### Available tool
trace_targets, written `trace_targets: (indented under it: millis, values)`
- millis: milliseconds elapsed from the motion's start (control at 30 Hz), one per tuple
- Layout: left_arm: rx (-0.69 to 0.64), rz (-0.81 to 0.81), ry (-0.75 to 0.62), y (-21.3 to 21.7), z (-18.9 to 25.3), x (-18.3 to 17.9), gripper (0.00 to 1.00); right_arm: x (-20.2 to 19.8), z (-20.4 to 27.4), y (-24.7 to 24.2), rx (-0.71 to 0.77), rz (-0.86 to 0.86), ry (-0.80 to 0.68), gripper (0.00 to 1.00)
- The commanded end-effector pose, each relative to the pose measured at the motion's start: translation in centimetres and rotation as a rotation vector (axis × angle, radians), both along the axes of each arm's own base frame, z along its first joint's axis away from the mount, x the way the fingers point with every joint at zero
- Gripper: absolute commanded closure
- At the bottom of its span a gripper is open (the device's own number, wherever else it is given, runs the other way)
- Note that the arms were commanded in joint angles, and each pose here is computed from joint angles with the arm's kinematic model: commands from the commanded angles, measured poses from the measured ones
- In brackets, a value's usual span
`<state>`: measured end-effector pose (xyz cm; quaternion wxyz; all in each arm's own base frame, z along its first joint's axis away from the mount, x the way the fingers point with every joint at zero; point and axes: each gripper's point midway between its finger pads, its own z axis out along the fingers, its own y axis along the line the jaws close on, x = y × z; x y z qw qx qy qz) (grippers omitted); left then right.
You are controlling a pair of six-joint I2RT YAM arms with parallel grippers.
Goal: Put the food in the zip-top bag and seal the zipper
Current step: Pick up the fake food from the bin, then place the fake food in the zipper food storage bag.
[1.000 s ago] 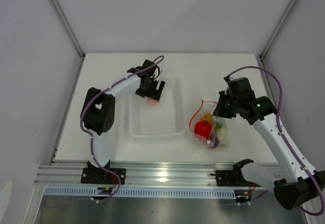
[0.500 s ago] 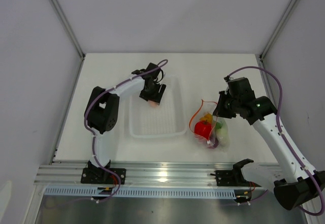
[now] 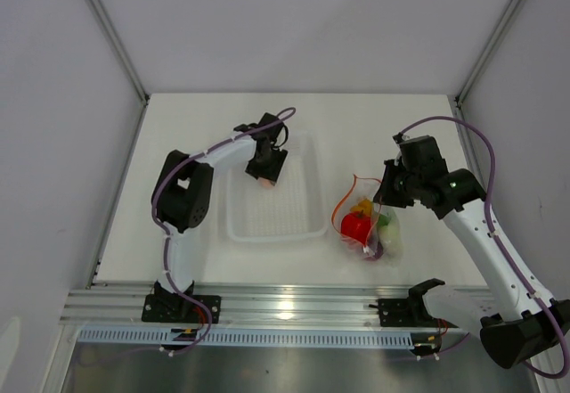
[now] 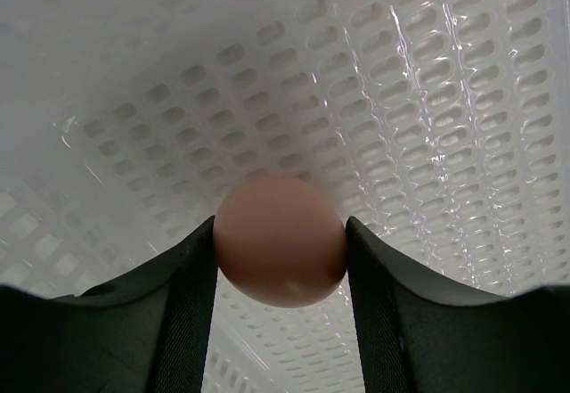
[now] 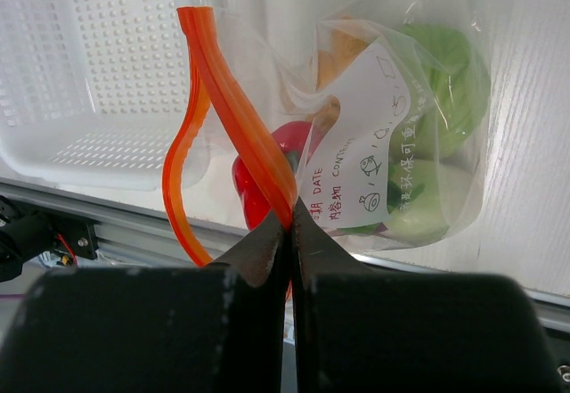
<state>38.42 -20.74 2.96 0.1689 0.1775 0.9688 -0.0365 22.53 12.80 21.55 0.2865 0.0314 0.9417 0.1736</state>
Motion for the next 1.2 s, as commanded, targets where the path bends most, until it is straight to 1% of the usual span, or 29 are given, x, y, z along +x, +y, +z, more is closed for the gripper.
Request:
trace_targets:
  millis: [0,67,100,167,200,267,300,333,367,467,600,700,733,767,833,867,900,933,967,1000,1033,1067,1100,1167]
  values:
    - [0.017,0.017,-0.048,-0.3,0.8,0.9,0.46,0.1,0.8,-0.1,0.016,-0.013,-0.026,1.00]
    - [0.020,0.027,-0.056,-0.1,0.8,0.6,0.48,0.1,0.8,0.0,0.017,-0.010,-0.027,1.00]
    - [0.008,0.028,-0.082,-0.2,1.6,0.8,0.55,0.1,0.8,-0.1,0.014,-0.010,-0.025,1.00]
    - [0.002,0.038,-0.097,-0.2,2.1,0.7,0.63,0.0,0.6,-0.2,0.010,-0.016,-0.020,1.00]
    - [-0.008,0.040,-0.112,-0.2,2.7,0.8,0.72,0.0,0.7,-0.2,0.010,-0.017,-0.024,1.00]
    - [-0.029,0.041,-0.144,-0.4,4.4,0.8,0.79,0.0,0.7,-0.2,0.013,-0.018,-0.025,1.00]
    - [-0.036,0.036,-0.153,-0.5,5.0,0.6,0.85,-0.1,0.7,-0.2,0.014,-0.018,-0.026,1.00]
    - [-0.059,0.032,-0.183,-0.8,6.6,0.6,0.88,-0.1,0.8,-0.2,0.017,-0.020,-0.027,1.00]
    - [-0.078,0.023,-0.190,-1.1,7.3,0.4,0.93,0.0,0.8,-0.2,0.021,-0.022,-0.030,1.00]
    - [-0.134,0.000,-0.220,-2.0,10.4,-0.7,0.99,-0.1,1.1,0.0,0.034,-0.020,-0.041,1.00]
    - [-0.210,-0.061,-0.250,-3.9,14.0,-3.1,0.99,0.2,1.4,0.2,0.036,-0.020,-0.034,1.00]
    - [-0.326,-0.136,-0.268,-6.4,17.2,-5.5,0.99,0.3,1.1,0.3,0.040,-0.030,-0.018,1.00]
    - [-0.380,-0.170,-0.260,-7.4,18.1,-6.5,1.00,0.2,1.0,0.4,0.047,-0.026,-0.017,1.00]
    - [-0.436,-0.208,-0.283,-8.7,19.8,-7.7,0.99,0.3,1.1,0.5,0.055,-0.029,-0.023,1.00]
    - [-0.499,-0.264,-0.300,-10.2,21.5,-9.3,1.00,0.1,0.6,0.6,0.067,-0.036,-0.015,1.00]
    - [-0.539,-0.304,-0.297,-11.6,22.3,-10.8,1.00,0.2,0.7,0.8,0.079,-0.035,-0.027,1.00]
    - [-0.591,-0.334,-0.333,-12.4,24.1,-11.5,0.99,0.2,0.7,0.8,0.086,-0.038,-0.029,1.00]
    - [-0.631,-0.364,-0.341,-13.1,25.1,-12.3,1.00,0.0,0.6,0.8,0.093,-0.041,-0.024,1.00]
    - [-0.683,-0.413,-0.324,-14.2,25.6,-14.1,0.99,-0.2,0.6,0.8,0.098,-0.045,-0.022,1.00]
    - [-0.761,-0.450,-0.381,-15.1,27.9,-14.8,0.99,-0.3,0.6,0.9,0.102,-0.045,-0.022,1.00]
    - [-0.798,-0.480,-0.375,-15.7,28.1,-15.8,0.99,-0.4,0.6,0.9,0.104,-0.045,-0.022,1.00]
    - [-0.852,-0.524,-0.348,-16.6,28.2,-17.5,0.99,-0.7,0.8,0.8,0.113,-0.051,-0.026,1.00]
    - [-0.907,-0.549,-0.380,-17.5,29.1,-17.9,0.99,-0.8,0.9,0.8,0.118,-0.050,-0.028,1.00]
    - [-0.976,-0.569,-0.367,-18.5,29.9,-19.4,0.99,-1.0,0.9,0.9,0.128,-0.053,-0.025,1.00]
